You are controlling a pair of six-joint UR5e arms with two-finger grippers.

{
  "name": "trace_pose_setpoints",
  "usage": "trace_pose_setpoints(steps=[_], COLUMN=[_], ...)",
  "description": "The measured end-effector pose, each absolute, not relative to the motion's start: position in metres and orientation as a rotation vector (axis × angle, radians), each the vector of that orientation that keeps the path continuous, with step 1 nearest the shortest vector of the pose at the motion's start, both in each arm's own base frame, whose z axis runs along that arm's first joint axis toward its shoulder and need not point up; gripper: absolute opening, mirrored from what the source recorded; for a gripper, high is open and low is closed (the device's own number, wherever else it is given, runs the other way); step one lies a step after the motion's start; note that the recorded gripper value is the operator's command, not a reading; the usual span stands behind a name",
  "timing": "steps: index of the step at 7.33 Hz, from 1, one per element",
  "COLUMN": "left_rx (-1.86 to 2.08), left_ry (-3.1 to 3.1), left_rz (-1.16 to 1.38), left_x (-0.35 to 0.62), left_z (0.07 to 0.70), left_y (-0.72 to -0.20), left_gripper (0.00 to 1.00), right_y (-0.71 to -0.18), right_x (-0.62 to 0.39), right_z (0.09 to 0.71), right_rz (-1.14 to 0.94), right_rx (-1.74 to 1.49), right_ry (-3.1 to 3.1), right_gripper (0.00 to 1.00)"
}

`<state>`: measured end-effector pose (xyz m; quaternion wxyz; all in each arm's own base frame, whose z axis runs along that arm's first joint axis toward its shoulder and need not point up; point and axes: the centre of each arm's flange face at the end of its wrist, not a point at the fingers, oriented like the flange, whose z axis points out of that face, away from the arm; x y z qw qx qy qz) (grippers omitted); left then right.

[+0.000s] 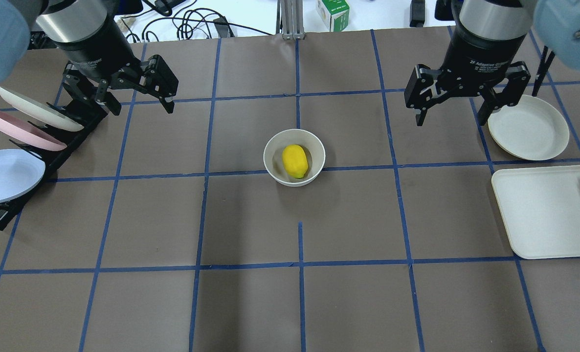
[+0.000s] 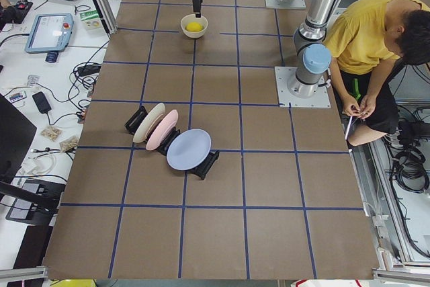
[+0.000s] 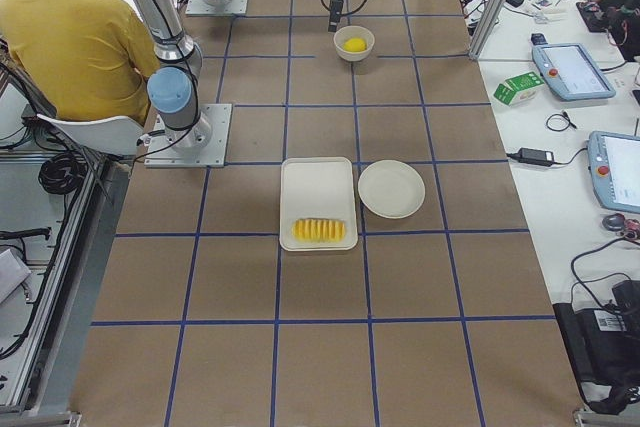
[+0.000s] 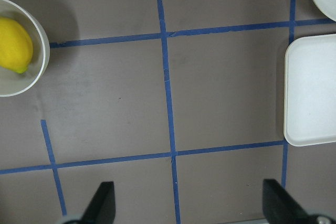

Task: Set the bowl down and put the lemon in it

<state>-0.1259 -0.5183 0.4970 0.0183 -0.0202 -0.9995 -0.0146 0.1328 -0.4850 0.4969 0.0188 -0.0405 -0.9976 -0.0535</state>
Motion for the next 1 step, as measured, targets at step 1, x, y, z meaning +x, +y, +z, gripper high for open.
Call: trace_pose_setpoints(steps=[1], left_rx=[-0.063], left_ry=[-3.104], left_rz=[-0.045], left_x=[-0.1258], left_z=[0.4971], left_y=[-0.5183], left_gripper=[1.0], right_y=[-0.4848], right_x=[0.1305], right_z=[0.4986], right_rz=[-0.162], right_rx=[-0.134], right_ry=[-3.112], right_gripper=[1.0])
